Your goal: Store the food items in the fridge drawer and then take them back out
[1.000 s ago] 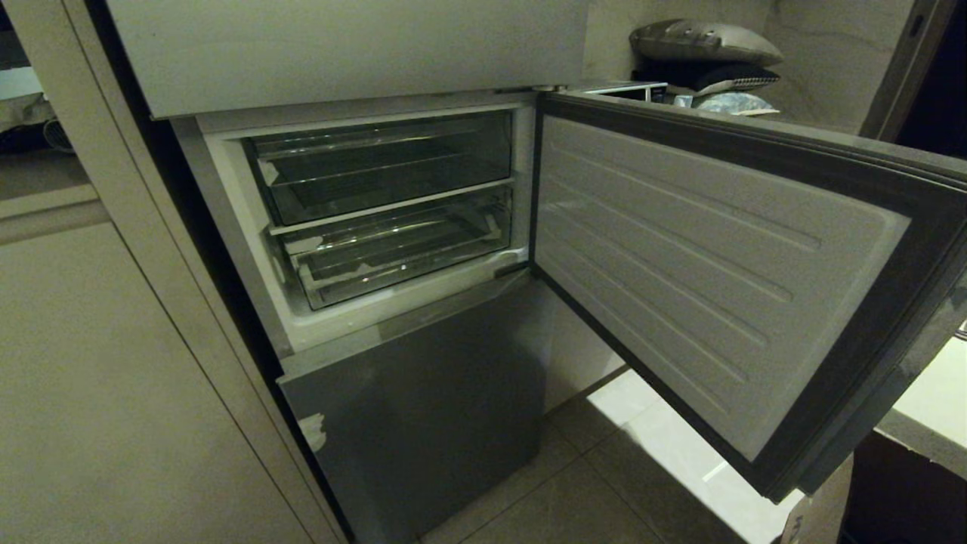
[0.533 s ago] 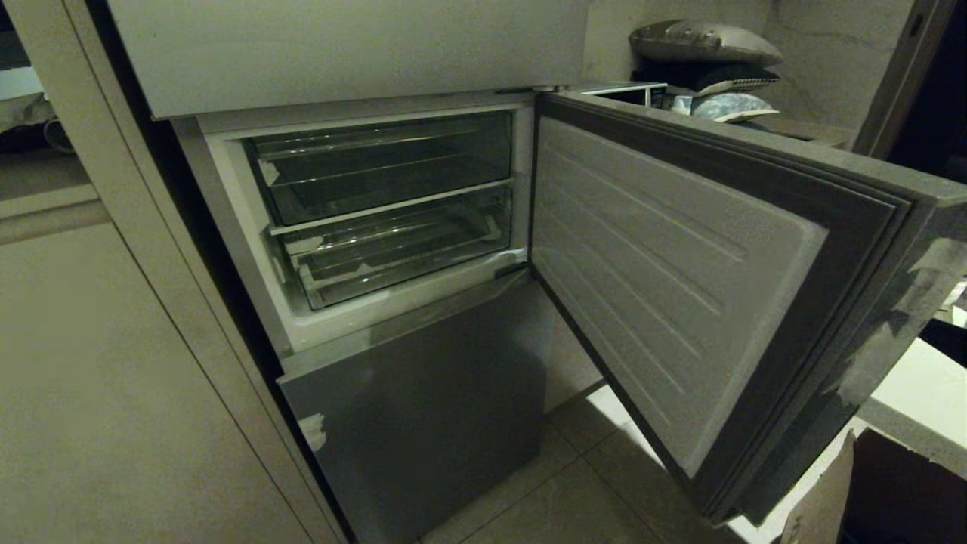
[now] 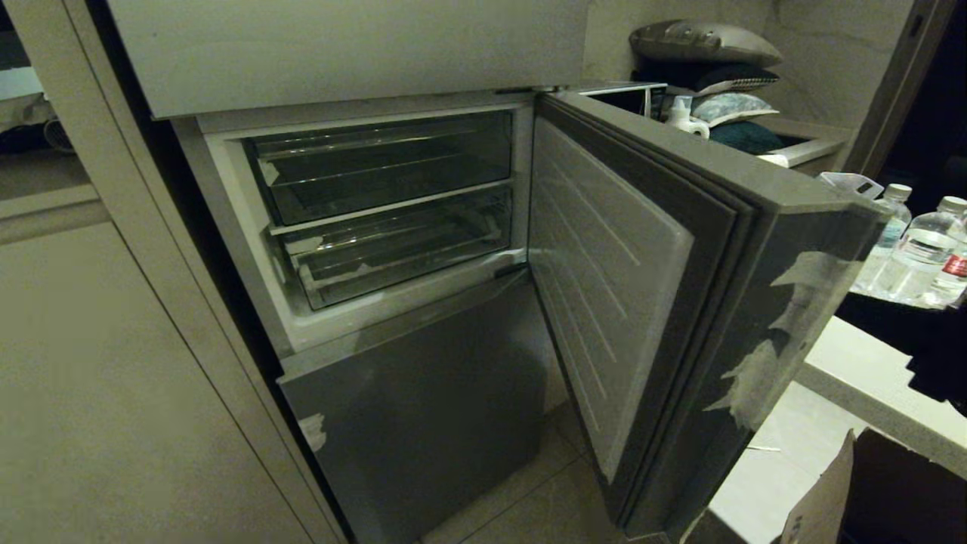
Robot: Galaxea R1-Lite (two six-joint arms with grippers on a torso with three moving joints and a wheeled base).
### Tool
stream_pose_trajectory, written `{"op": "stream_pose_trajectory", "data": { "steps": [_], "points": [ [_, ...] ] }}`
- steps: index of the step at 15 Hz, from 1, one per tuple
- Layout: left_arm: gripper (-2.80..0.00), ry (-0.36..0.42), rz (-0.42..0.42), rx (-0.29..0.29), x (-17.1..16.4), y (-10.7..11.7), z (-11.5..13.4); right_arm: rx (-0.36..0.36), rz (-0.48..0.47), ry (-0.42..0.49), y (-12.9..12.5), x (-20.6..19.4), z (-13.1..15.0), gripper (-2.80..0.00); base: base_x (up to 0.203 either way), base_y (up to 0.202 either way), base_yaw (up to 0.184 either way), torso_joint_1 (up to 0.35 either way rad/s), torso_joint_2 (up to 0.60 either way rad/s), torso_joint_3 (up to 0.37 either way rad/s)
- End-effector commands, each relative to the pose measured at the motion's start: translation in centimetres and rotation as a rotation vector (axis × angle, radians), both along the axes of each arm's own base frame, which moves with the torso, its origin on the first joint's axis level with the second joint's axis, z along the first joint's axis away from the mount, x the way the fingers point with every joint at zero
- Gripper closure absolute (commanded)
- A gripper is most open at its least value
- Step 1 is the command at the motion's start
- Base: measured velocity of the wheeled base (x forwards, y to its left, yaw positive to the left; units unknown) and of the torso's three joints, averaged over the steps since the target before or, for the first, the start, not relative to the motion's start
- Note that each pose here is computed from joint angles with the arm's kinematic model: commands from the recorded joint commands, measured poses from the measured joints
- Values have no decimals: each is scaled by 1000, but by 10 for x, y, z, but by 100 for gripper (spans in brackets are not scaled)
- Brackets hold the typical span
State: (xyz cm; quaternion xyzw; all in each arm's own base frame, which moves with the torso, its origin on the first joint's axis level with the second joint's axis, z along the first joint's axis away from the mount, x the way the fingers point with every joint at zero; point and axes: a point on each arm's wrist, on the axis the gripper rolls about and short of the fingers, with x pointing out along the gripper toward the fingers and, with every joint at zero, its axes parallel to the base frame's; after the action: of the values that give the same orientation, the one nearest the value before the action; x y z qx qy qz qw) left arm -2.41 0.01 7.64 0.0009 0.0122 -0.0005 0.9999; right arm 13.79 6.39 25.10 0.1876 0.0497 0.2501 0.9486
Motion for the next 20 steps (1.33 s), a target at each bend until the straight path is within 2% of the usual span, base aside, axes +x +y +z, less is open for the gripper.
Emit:
{"op": "stream_pose_trajectory", "data": {
  "steps": [1,4,7,9,12,14,16,19,20],
  "points": [
    [0,2,0,0,0,0,0,-27,22,70,20,36,-4,0,0,0,0,0,0,0],
    [0,2,1,0,0,0,0,-36,84,88,51,75,-7,0,0,0,0,0,0,0],
    [0,2,0,0,0,0,0,-27,164,30,92,109,-19,0,0,0,0,0,0,0],
    [0,2,1,0,0,0,0,-60,218,-23,123,129,-30,0,0,0,0,0,0,0],
    [0,2,1,0,0,0,0,-59,275,-109,169,158,-31,0,0,0,0,0,0,0],
    [0,2,0,0,0,0,0,-62,287,-139,201,187,-46,0,0,0,0,0,0,0],
    [0,2,1,0,0,0,0,-26,265,-231,232,220,-55,0,0,0,0,0,0,0],
    [0,2,1,0,0,0,0,31,241,-351,268,255,-69,0,0,0,0,0,0,0],
    [0,2,1,0,0,0,0,16,237,-357,277,264,-83,0,0,0,0,0,0,0]
  ]
}}
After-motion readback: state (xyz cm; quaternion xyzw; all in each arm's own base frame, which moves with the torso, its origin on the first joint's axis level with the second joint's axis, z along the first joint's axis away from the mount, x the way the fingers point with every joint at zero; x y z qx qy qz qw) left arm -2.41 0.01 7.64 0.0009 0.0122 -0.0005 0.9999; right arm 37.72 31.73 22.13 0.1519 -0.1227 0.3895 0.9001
